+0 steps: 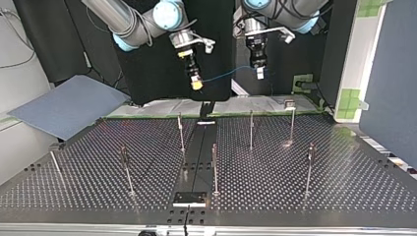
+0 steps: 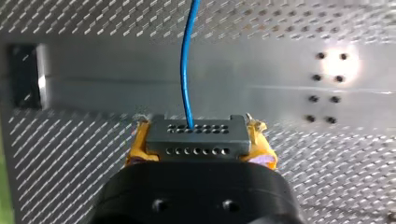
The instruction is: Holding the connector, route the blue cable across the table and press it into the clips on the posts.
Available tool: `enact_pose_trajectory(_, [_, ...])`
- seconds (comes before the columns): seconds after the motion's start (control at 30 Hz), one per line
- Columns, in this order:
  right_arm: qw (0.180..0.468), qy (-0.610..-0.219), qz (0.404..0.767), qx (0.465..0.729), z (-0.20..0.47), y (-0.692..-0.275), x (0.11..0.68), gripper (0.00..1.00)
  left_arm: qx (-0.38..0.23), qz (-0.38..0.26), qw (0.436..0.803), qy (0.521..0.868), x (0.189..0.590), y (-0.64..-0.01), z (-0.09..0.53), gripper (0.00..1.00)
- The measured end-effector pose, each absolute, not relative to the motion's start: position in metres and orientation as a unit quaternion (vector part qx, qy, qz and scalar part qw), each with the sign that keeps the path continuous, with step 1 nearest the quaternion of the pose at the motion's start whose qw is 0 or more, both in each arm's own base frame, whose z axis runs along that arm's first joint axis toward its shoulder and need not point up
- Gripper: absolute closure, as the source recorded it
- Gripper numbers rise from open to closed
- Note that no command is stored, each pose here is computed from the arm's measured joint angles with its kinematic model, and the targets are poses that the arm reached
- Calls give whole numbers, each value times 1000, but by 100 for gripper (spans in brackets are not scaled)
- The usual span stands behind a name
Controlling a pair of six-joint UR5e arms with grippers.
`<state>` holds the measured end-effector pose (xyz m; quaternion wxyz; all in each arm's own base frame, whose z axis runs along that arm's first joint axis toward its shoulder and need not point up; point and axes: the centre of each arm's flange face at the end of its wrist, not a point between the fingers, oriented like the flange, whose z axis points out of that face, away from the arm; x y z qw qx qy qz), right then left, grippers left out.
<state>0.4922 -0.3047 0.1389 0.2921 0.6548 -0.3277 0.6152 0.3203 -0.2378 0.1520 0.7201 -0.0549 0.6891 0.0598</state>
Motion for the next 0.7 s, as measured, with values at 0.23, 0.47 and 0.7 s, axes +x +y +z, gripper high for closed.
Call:
enact_pose_trajectory(0.23, [275,-315,641,644,185,-310,504,100,-79,59,733,673,336,-238,187,98])
enact_pose_trajectory(0.47, [268,-302,670,623,235,-315,515,100,-100,67,735,668,336,-229,210,98])
enact_pose_trajectory(0.7, [273,-297,689,602,268,-325,519,100,-136,75,728,667,331,-215,223,98])
